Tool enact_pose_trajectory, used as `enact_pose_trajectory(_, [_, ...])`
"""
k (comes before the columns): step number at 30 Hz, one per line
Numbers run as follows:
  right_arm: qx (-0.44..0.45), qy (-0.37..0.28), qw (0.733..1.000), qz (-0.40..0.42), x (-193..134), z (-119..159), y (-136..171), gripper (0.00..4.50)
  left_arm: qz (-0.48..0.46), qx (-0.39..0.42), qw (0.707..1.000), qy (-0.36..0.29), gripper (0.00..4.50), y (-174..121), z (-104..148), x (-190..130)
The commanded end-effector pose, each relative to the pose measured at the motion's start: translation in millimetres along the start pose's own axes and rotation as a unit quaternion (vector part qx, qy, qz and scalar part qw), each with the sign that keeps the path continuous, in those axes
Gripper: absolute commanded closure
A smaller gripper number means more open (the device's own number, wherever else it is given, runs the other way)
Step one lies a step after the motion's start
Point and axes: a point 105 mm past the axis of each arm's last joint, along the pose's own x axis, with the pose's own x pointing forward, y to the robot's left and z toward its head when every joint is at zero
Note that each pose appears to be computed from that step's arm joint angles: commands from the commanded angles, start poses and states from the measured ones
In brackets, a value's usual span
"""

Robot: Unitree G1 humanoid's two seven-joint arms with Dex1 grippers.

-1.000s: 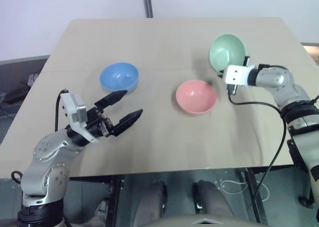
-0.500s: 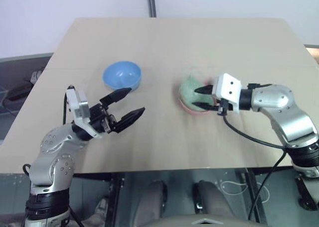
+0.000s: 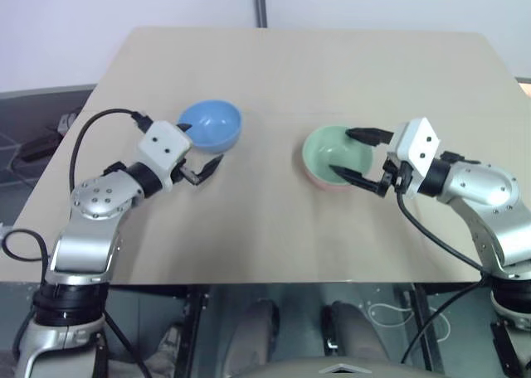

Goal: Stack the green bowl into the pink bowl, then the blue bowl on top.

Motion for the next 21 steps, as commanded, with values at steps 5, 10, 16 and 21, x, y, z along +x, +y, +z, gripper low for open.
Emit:
enact_pose_trajectory(5, [-0.005,-0.001,0.998,-0.064,-14.6,5.9,-1.2,0.98,-0.012,0.11,0.992,0.065,0.0,5.0,-14.7,39.7])
enact_pose_trajectory(10, [-0.009,0.021,0.996,-0.086,-24.8,-0.5,-2.9,0.9,-0.017,0.105,0.993,0.044,2.34,6.7,-9.0,52.9])
enact_pose_trajectory(16, [-0.01,0.034,0.993,-0.113,-36.4,-3.4,-3.1,0.9,-0.039,0.096,0.995,-0.014,4.47,2.9,15.7,57.7])
enact_pose_trajectory(21, [-0.012,0.052,0.988,-0.144,-51.6,-6.4,-3.7,0.9,-0.189,0.05,0.965,-0.175,4.47,-30.1,86.7,47.8])
